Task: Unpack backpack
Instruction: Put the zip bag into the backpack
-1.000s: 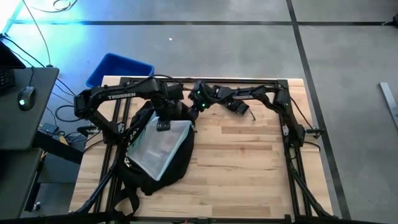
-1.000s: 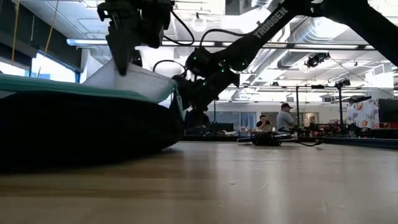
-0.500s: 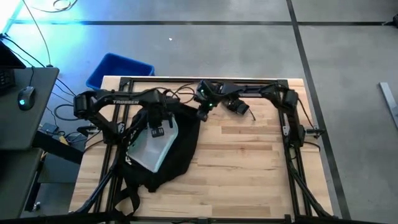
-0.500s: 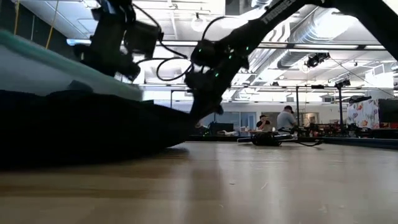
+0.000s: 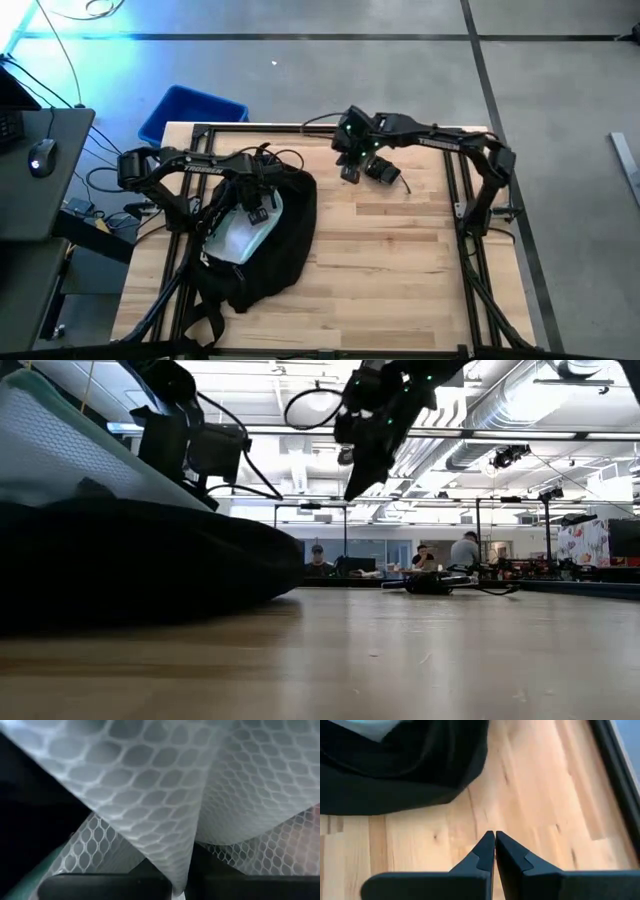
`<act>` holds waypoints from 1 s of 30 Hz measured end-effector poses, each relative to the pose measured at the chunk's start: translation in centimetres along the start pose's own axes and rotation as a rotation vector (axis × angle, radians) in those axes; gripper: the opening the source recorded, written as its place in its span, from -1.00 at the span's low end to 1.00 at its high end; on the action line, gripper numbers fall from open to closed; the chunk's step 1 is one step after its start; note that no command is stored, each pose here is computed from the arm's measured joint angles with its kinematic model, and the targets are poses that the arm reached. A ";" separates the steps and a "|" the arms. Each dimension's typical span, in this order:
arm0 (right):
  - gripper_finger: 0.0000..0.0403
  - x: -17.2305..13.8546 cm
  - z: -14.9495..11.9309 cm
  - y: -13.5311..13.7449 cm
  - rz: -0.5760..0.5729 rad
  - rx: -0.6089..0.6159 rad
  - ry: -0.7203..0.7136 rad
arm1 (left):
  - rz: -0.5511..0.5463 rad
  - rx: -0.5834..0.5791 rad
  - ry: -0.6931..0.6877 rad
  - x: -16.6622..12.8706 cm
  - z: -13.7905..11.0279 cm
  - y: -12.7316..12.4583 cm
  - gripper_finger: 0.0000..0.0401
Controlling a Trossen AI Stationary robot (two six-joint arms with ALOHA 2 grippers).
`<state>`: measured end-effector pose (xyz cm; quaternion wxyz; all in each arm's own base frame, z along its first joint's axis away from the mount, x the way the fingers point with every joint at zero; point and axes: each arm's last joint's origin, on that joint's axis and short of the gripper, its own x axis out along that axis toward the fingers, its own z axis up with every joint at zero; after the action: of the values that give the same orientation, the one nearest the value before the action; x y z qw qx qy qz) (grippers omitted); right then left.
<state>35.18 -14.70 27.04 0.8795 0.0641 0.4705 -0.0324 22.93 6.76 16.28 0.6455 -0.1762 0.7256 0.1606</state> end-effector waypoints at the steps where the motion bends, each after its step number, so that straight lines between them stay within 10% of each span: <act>1: -1.00 -0.1 0.1 -0.1 0.039 -0.001 -0.021 | 0.000 0.000 -0.001 0.0 0.0 0.0 -1.00; 12: -0.68 4.8 3.1 4.4 0.372 -0.169 -0.267 | -0.008 0.016 -0.050 -1.0 -0.6 -0.6 -1.00; 21: 0.03 10.4 3.6 7.1 -0.112 -0.225 -0.278 | -0.018 0.034 -0.083 -1.7 -1.0 -0.5 -1.00; 30: 0.03 15.9 1.9 7.2 0.063 0.022 -0.234 | -0.019 0.059 -0.083 -1.7 -1.0 -0.5 -1.00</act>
<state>46.47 -7.85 15.45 0.9282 0.0844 0.3619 -0.0170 22.51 5.91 18.11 0.6817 -0.1570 0.7008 0.1400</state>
